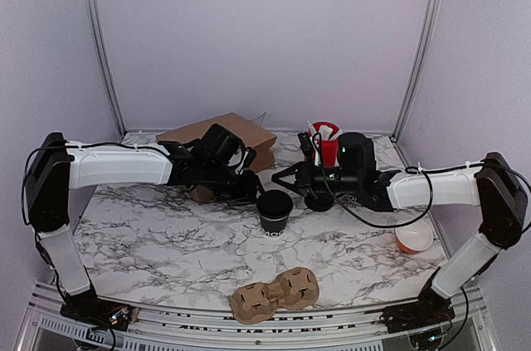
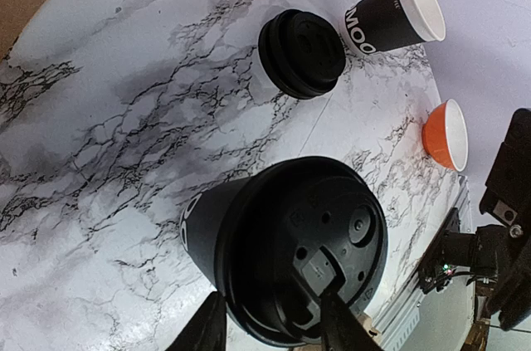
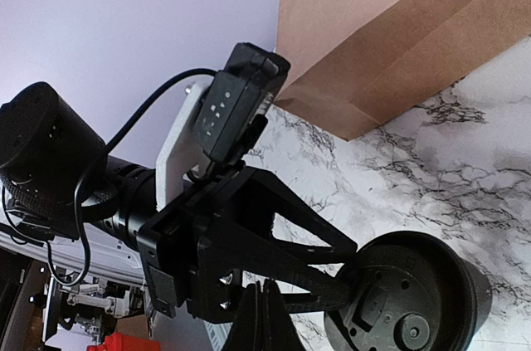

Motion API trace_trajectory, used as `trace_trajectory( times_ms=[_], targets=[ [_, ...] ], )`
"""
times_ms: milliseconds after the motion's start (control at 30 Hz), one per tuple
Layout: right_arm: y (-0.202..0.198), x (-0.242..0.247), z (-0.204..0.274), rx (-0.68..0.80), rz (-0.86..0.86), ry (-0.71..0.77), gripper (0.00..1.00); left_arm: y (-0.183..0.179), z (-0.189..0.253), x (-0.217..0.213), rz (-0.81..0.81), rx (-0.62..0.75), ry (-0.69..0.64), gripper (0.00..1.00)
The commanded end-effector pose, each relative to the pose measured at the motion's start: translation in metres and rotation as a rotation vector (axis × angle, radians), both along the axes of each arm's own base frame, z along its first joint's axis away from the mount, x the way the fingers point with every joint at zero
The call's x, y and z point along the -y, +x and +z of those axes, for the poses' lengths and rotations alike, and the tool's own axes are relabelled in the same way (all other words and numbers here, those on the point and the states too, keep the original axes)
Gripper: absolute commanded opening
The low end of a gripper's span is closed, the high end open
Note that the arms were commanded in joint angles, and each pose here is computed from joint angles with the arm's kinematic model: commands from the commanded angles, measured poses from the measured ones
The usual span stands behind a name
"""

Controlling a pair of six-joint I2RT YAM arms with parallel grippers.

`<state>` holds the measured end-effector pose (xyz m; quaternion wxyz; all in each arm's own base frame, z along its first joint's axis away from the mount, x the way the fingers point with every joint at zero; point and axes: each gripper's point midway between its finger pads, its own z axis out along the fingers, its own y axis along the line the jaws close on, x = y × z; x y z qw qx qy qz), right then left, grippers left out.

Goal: Pack the takeout coffee

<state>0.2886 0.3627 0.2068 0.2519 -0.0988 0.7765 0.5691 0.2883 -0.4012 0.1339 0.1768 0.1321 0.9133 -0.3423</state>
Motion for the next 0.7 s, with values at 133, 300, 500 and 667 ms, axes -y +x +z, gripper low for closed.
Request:
trace_trajectory(
  times_ms=[133,300,500,667],
  targets=[
    [0.01,0.016,-0.053,-0.185,-0.067,-0.106,0.0,0.001,-0.015,-0.004,0.011,-0.025,0.037,0.37],
    [0.006,0.018,-0.083,-0.252,-0.053,-0.163,0.0,0.001,-0.018,-0.005,0.012,-0.03,0.046,0.36],
    [0.013,0.019,-0.063,-0.192,-0.07,-0.188,0.0,0.001,-0.019,-0.006,0.015,-0.032,0.05,0.36],
    [0.019,0.013,-0.016,-0.079,-0.059,-0.113,0.0,0.0,-0.018,-0.005,0.013,-0.028,0.05,0.35]
  ],
)
